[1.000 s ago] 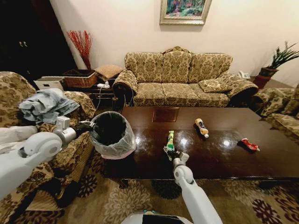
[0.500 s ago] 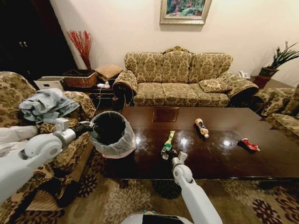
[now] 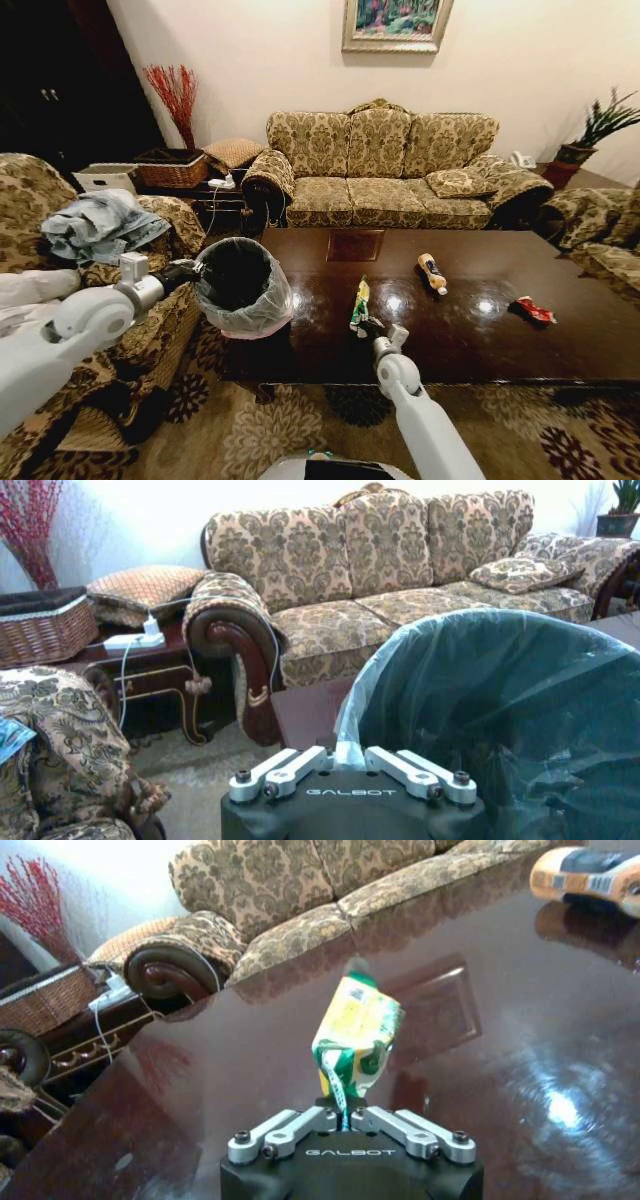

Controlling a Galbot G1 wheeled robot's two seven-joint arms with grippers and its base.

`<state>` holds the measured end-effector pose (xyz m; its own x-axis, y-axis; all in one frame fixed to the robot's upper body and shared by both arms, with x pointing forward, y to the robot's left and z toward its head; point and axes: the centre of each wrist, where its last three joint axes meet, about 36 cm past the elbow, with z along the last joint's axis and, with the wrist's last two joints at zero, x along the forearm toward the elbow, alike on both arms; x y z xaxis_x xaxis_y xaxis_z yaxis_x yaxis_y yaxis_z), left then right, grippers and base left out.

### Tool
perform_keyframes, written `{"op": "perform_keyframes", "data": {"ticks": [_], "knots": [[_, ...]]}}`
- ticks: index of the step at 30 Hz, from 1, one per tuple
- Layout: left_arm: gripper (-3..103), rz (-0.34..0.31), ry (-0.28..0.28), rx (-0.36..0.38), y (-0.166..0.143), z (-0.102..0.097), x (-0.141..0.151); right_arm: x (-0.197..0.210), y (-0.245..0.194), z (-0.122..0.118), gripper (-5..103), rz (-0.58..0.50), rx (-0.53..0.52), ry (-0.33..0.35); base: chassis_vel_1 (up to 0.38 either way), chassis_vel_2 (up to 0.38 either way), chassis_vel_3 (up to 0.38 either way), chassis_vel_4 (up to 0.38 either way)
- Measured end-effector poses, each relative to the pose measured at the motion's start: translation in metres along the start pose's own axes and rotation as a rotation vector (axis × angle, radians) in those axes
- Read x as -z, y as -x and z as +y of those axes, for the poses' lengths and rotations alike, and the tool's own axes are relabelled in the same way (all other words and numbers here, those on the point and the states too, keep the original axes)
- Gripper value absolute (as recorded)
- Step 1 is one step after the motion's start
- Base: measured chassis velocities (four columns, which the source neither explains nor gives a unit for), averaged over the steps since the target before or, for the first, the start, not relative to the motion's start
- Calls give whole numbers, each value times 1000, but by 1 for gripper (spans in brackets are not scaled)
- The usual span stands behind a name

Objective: Move to the front of the table and place the trash on the table into the trash bin.

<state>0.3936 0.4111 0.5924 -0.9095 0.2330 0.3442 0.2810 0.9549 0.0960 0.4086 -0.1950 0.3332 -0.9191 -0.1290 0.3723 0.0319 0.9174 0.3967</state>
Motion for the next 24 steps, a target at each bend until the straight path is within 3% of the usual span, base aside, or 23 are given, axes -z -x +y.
{"op": "perform_keyframes", "data": {"ticks": [2,4,5,7,8,9,11,13,14,15,20,24], "knots": [[2,-4,0,-3,0,-1,0,8,-7,-3,1,-28,15,0,0,0,0,0],[2,-6,6,-4,0,-2,2,25,-22,4,0,-157,128,-1,0,0,0,0],[2,-6,6,-4,0,-2,2,25,-22,4,0,-157,128,-1,0,0,0,0],[2,-2,20,-5,0,-2,1,61,-37,16,0,-346,354,-75,0,0,0,0],[2,-2,20,-5,0,-2,1,61,-37,16,0,-346,354,-75,0,0,0,0],[2,2,21,-10,0,-4,0,71,-39,21,0,-392,418,-88,0,0,0,0],[2,19,33,-38,-1,-11,3,104,-44,44,0,-534,633,-137,0,0,0,0],[2,23,38,-47,-1,-13,5,110,-45,51,0,-560,677,-146,0,0,0,0],[2,32,50,-63,-1,-16,9,121,-49,66,0,-600,776,-158,0,0,0,0],[2,49,77,-107,-3,-27,19,138,-64,102,0,-639,960,-152,0,0,0,0],[2,60,87,-175,-9,-47,25,130,-77,147,0,-612,1155,-128,0,0,0,0],[2,61,85,-202,-13,-57,25,121,-68,164,0,-580,1196,-121,0,0,0,0]]}}
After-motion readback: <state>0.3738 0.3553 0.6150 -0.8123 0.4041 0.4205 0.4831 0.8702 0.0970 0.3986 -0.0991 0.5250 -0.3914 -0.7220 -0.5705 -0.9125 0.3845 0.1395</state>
